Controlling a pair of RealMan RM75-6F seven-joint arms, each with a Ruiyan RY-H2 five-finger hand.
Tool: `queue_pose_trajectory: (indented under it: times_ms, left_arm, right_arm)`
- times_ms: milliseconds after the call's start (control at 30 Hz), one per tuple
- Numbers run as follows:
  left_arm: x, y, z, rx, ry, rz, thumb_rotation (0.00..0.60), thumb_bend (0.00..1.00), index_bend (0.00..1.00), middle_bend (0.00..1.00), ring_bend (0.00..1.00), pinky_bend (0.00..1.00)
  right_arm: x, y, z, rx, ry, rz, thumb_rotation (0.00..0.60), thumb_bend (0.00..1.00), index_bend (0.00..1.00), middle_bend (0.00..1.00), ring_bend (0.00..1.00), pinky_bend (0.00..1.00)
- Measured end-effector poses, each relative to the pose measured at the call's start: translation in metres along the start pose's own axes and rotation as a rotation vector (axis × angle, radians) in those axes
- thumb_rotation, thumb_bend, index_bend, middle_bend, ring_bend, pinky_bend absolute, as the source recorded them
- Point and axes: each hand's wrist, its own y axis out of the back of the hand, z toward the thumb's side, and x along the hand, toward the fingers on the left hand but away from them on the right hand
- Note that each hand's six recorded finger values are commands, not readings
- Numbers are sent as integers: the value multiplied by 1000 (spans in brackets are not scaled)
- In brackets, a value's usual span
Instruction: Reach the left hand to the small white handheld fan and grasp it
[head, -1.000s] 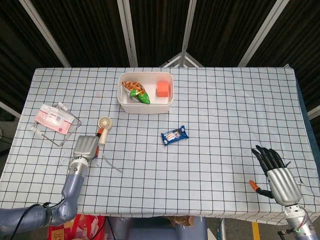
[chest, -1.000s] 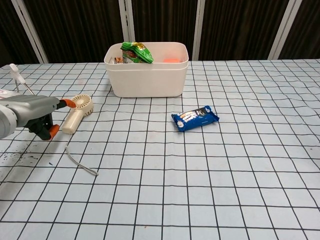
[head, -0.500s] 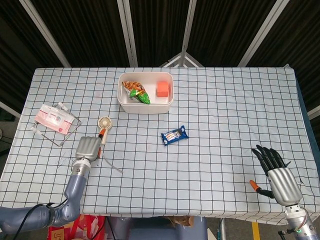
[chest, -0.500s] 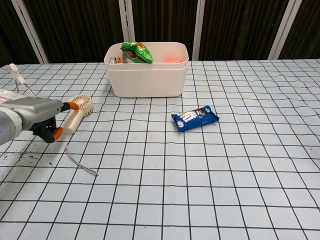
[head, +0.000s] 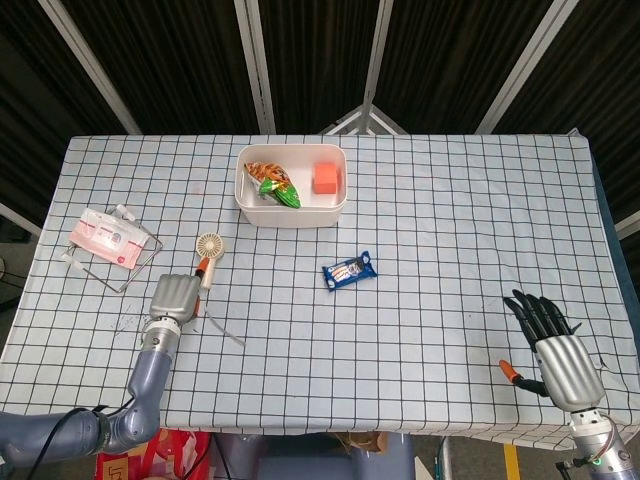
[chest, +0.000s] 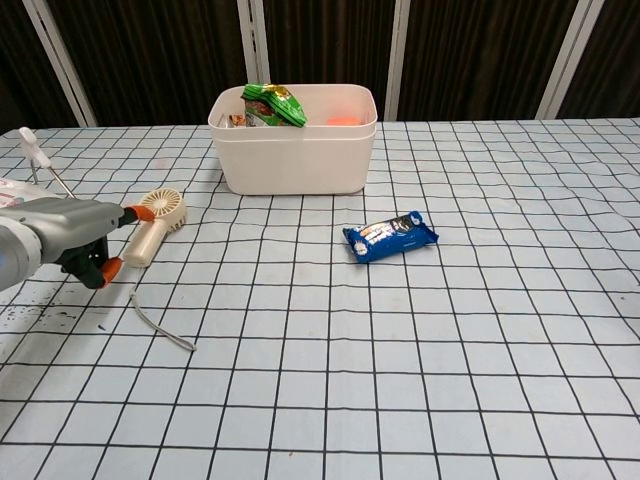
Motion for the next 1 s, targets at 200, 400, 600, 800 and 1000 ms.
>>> queue_pose_trajectory:
  times_ms: [200, 400, 600, 800, 1000]
  left_arm:
    - [2, -5, 4, 6, -5, -16, 600, 820, 0, 900, 764, 908]
    - [2, -11, 4, 11, -6, -34, 600, 821, 0, 903, 764, 907]
    - [2, -18, 1, 2, 0, -47, 600, 822, 0, 905, 764, 907]
    - [1, -26, -3, -1, 6, -70, 600, 822, 0, 904, 759, 908]
    - [2, -22, 0, -25, -2, -40, 600, 820, 0, 888, 745, 907]
  right_arm:
    - [0, 1, 0, -3, 1, -5, 600, 290, 0, 0, 0, 61]
    - [0, 2, 0, -7, 0, -10, 600, 290, 0, 0, 0, 61]
    - [0, 2, 0, -10, 1, -14, 600, 290, 0, 0, 0, 61]
    - [0, 2, 0, -16, 2, -17, 600, 290, 0, 0, 0, 61]
    - [0, 2, 0, -18, 1, -16, 600, 289, 0, 0, 0, 61]
